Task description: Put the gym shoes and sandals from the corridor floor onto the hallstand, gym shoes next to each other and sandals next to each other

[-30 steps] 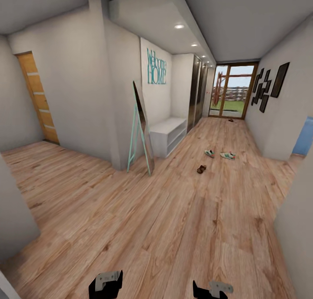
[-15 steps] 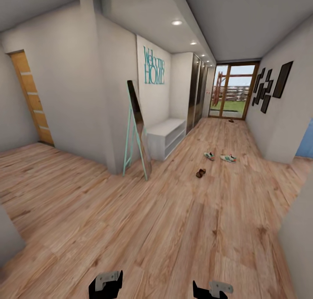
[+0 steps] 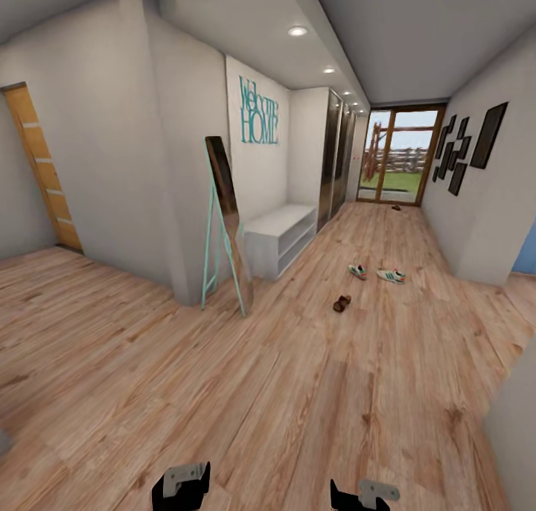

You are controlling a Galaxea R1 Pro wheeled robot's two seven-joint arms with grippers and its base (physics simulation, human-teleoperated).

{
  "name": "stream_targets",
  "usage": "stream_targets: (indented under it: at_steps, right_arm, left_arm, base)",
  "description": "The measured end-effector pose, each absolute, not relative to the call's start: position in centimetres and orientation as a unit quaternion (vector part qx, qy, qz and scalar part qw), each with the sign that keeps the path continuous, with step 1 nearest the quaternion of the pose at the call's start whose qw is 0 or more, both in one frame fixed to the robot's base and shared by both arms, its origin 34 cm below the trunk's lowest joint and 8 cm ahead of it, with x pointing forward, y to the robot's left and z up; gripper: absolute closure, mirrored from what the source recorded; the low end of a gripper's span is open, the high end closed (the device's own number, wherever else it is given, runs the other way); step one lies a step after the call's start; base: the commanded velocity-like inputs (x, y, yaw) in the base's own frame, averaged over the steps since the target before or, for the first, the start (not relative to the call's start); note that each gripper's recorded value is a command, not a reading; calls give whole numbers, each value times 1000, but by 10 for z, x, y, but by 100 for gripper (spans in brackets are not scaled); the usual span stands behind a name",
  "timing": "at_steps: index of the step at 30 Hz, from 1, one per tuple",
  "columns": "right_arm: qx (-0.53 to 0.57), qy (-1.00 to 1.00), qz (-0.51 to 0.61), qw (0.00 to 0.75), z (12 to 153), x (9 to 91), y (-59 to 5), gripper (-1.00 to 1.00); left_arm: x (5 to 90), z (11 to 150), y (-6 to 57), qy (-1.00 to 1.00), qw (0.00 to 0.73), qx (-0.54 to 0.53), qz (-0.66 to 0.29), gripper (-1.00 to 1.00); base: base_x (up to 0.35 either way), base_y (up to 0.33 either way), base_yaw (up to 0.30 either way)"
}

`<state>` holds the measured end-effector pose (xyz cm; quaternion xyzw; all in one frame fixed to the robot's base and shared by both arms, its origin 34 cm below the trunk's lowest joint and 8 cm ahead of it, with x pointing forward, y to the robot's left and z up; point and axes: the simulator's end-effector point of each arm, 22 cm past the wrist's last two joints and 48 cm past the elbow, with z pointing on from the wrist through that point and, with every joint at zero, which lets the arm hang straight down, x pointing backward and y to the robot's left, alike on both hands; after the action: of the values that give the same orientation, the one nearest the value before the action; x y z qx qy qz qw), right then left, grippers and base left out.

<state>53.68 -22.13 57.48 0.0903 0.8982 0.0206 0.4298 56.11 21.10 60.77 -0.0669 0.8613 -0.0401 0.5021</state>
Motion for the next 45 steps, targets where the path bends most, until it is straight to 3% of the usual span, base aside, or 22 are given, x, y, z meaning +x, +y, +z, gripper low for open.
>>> stream_targets:
  at_steps: [45]
  right_arm:
    - [90, 898, 21, 430, 575, 537, -221, -100]
  left_arm:
    - [561, 608, 211, 861, 502, -66, -40, -100]
  base:
    - [296, -198, 0]
